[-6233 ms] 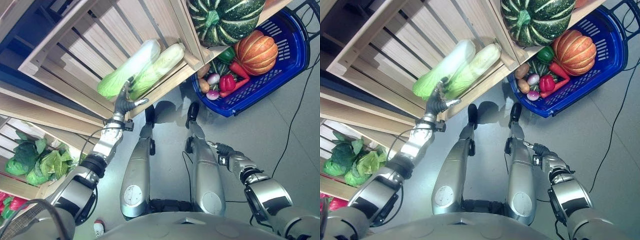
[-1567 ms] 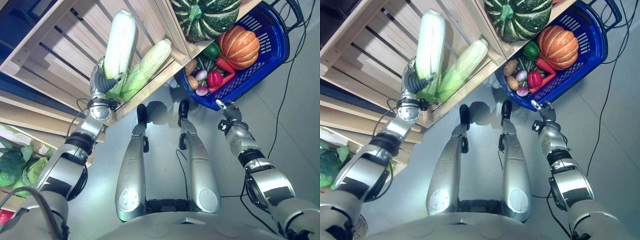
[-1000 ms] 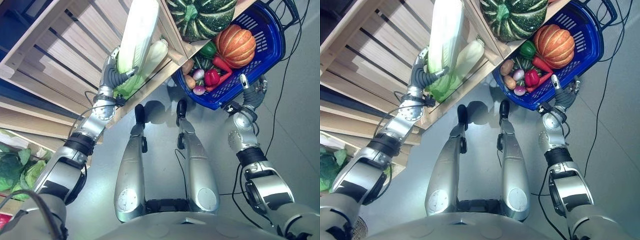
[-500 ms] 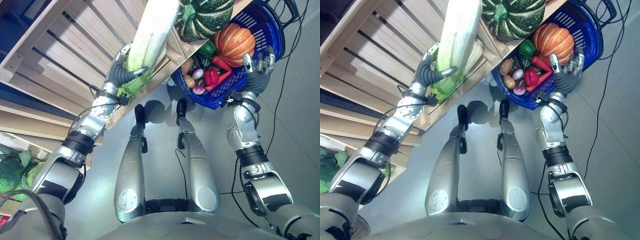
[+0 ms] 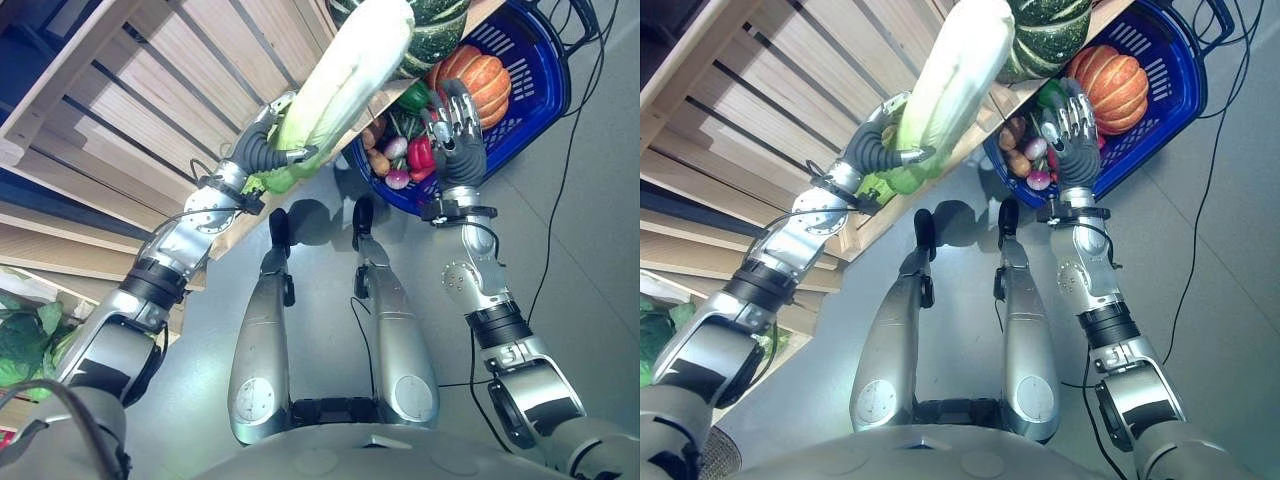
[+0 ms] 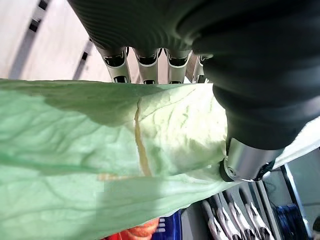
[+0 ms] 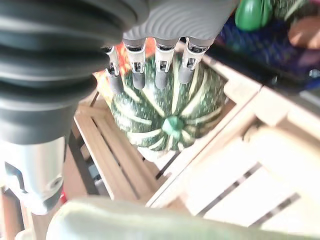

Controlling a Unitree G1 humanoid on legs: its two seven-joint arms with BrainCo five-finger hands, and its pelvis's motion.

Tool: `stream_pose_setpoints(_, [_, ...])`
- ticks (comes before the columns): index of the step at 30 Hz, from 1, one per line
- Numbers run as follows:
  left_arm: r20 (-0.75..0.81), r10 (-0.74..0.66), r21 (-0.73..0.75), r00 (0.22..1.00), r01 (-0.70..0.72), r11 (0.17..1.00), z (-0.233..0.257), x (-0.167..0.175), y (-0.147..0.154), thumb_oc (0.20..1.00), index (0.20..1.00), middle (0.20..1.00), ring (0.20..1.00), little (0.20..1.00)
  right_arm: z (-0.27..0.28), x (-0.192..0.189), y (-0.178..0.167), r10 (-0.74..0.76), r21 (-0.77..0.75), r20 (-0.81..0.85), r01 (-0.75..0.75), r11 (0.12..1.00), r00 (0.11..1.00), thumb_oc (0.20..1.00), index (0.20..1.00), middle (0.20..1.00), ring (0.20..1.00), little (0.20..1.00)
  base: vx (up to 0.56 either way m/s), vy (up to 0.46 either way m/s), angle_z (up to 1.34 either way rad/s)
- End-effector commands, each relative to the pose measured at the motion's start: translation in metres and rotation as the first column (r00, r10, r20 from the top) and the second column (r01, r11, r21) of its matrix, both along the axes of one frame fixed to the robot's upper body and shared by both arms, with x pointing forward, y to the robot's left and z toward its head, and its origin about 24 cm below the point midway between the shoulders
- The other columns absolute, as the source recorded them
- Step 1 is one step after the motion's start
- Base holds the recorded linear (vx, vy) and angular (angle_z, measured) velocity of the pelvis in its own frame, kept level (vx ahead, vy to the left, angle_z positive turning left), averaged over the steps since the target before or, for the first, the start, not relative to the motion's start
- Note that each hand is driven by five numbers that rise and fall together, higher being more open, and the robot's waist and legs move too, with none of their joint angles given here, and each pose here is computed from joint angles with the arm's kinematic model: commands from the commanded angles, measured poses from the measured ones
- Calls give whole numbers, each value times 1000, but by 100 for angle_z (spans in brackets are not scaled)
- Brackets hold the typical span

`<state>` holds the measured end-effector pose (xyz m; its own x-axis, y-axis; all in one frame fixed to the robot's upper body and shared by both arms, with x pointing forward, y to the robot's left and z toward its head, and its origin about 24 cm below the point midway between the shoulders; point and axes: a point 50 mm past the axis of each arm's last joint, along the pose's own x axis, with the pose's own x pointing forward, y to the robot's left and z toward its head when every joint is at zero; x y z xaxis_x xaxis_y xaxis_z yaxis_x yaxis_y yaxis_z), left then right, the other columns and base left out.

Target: Pick up fruits and vegetables into the basket

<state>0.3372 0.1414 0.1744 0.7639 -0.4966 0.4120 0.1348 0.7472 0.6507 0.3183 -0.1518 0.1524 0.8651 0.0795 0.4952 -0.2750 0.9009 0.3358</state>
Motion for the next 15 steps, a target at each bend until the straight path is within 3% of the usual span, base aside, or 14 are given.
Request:
stream_pose_setpoints(1, [146,-152,25,978,150,988,35,-15,-20,200,200,200,200,200,26,-15,8,96,8,152,-98,995,984,1000,1000,1000,1000,1000,0,0,0])
stream_pose_setpoints(15, [102,-283,186,954,262,947,41,-24,-41,200,200,200,200,200,40,-19,20,198,-27,189,-196,980,962,1000,1000,1000,1000,1000,0,0,0])
